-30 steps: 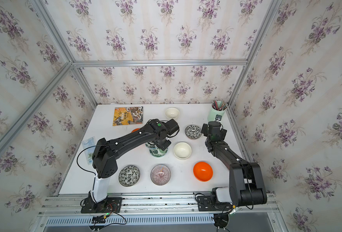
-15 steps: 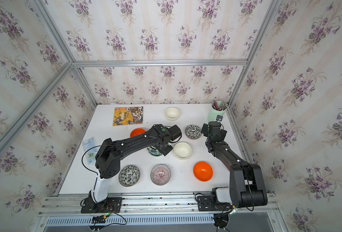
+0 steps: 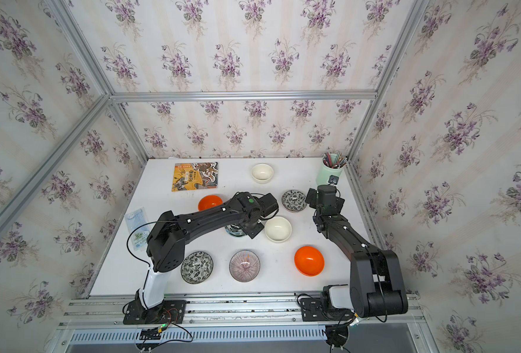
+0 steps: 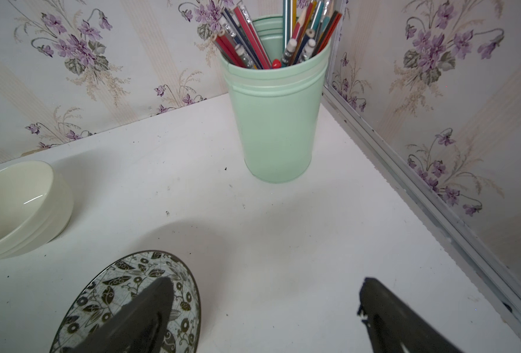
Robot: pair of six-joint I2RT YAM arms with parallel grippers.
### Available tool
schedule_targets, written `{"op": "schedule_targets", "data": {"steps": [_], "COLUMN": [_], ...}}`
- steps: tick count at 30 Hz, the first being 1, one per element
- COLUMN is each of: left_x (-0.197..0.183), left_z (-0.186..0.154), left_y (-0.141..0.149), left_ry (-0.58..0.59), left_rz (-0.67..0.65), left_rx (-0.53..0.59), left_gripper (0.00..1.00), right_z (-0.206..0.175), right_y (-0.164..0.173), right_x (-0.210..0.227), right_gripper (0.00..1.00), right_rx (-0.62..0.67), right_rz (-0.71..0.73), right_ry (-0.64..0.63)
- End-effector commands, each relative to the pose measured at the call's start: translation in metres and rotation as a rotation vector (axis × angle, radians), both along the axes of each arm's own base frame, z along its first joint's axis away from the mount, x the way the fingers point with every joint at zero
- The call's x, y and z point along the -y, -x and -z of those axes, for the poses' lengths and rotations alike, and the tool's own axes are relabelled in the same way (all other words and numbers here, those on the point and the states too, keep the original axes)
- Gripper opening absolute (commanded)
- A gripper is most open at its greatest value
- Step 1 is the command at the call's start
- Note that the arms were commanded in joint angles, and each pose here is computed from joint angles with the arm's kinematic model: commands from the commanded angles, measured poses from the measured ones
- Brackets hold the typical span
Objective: Stack the bowls
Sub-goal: Place the bowl on the bowl.
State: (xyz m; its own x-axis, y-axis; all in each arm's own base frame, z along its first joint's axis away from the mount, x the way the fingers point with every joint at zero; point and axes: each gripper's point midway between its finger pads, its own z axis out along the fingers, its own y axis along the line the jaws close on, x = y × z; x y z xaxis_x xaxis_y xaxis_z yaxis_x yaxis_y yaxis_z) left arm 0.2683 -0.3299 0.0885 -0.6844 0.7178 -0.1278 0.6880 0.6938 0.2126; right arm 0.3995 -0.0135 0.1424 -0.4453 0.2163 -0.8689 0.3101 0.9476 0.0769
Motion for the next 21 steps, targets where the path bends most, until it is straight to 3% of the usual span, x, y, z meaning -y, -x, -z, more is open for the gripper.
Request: {"op": "schedule_targets", "data": {"steps": [1, 12, 14, 17, 21], "left_x": [0.0, -0.003, -0.003, -0.004, -0.001], "left_z": [-0.007, 0.008, 0.01, 0.004, -0.013], "left_y": [0.0, 0.001, 0.0, -0.002, -0.004], "left_ry": [0.016, -0.011, -0.014, -0.005, 0.039], "left_rz": [-0.017, -0.03, -0.038, -0.049, -0.06], "left_rx": [0.012, -0.003, 0.007, 0.023, 0.052], "left_gripper": [0.1, 0.16, 0.21, 0.29, 0.31], "right_z": [-0.006, -0.01, -0.013, -0.016, -0.017], "right_y": [-0.002, 0.0, 0.001, 0.002, 0.001], "right_x": [-0.003, -0.007, -0.006, -0.006, -0.008], "right_gripper": [1.0, 1.0, 1.0, 1.0, 1.0], "right_rx": [0.014, 0.017, 0.022, 0.025, 0.024], "right_rz": [-0.008, -0.017, -0.016, -0.02, -0.026], "right_ry": [-0.003, 0.002, 0.005, 0.009, 0.009]}}
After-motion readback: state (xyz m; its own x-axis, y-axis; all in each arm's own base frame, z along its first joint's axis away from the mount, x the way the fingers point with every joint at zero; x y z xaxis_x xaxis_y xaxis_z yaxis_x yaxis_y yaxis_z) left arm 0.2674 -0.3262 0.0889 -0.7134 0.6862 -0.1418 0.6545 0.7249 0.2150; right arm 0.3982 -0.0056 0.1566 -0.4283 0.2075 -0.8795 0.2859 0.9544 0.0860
